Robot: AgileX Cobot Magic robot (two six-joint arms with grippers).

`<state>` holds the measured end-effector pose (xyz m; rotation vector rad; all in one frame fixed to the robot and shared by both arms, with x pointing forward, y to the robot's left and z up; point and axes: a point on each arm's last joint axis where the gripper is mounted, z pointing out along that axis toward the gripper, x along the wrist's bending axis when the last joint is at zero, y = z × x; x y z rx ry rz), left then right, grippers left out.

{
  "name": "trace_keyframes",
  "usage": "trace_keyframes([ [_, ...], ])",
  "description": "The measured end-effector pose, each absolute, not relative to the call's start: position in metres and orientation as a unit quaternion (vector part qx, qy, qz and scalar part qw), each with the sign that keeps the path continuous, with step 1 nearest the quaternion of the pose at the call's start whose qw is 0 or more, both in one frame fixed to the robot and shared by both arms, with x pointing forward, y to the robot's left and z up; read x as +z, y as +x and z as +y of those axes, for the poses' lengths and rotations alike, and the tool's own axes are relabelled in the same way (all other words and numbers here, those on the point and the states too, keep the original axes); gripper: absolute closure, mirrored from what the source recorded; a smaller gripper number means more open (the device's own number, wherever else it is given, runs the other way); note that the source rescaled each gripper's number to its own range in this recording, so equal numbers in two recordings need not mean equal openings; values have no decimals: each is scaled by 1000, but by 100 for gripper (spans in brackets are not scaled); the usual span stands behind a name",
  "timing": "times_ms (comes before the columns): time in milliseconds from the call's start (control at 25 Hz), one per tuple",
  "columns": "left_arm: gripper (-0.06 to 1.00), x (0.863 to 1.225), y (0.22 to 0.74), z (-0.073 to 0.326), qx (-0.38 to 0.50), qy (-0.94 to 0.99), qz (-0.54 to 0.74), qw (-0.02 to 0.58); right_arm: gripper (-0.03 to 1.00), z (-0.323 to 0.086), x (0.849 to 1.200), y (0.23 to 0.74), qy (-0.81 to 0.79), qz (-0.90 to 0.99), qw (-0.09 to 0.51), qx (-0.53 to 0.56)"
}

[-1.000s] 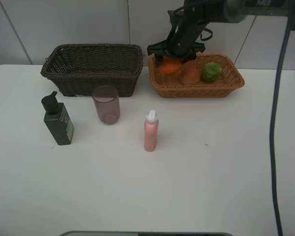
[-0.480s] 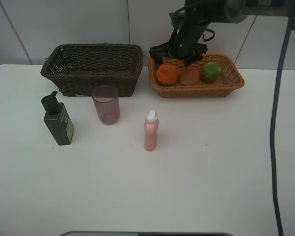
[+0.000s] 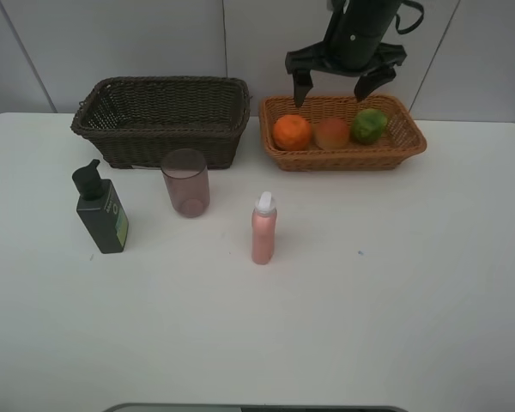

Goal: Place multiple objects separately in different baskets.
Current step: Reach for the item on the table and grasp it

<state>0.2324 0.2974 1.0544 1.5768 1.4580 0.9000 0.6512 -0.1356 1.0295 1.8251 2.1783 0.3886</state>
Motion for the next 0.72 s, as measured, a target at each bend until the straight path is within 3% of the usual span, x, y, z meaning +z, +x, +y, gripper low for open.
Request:
trace_keyframes([
  [440, -5, 1054, 232, 297, 355, 622, 575, 395, -3, -259, 1073, 549, 701, 691, 144, 103],
  [720, -5, 1054, 232, 297, 355, 622, 575, 395, -3, -283, 1120, 442, 681, 679, 204, 180],
])
